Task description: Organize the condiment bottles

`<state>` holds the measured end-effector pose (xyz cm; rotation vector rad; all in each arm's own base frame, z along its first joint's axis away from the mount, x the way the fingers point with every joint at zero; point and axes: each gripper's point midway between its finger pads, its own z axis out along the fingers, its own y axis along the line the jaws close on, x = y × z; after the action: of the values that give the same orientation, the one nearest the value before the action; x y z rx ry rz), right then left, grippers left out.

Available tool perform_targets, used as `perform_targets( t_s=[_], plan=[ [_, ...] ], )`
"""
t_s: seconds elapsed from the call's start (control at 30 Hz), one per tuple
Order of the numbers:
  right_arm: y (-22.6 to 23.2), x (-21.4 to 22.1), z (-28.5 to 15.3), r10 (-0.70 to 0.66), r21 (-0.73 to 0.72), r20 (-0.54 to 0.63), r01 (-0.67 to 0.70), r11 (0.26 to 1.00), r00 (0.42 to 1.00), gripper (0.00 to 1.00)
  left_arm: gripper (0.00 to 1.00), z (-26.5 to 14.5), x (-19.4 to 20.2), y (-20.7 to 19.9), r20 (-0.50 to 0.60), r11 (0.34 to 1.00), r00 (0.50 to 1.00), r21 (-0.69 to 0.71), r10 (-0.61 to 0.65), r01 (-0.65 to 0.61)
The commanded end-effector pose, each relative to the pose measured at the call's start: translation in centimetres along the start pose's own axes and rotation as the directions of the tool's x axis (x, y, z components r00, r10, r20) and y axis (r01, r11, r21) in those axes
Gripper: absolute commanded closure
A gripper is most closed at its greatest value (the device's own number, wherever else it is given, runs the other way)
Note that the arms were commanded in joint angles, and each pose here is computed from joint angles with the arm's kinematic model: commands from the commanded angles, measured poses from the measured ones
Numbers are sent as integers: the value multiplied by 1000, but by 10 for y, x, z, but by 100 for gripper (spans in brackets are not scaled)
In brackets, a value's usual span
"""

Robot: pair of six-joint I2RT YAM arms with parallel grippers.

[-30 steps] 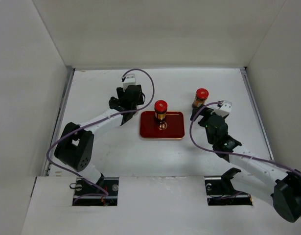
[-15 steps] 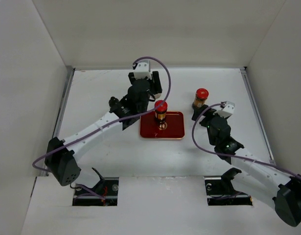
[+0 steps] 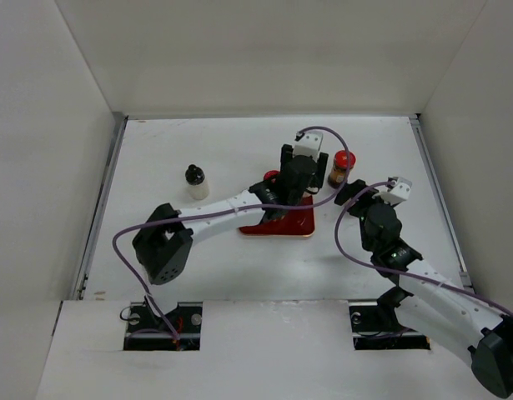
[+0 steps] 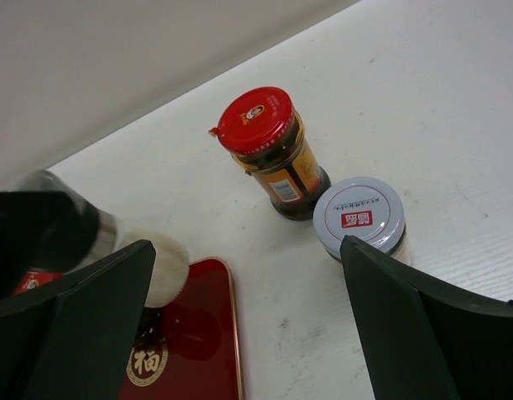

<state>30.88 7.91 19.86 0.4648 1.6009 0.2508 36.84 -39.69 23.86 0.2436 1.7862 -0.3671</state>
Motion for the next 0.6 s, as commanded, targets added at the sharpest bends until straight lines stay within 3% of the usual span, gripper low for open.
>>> perform_targets(
  t_s=[0.0,0.57],
  plan=[
    [0,-11,1,37,6,38,-37,999,999,0,53,1,-54,-13,145,996,986,40,-86,81],
    [0,-9,1,33,5,37,-33,999,999,0,55,19,18,-3,49,1000,999,20,-22,21]
  ],
)
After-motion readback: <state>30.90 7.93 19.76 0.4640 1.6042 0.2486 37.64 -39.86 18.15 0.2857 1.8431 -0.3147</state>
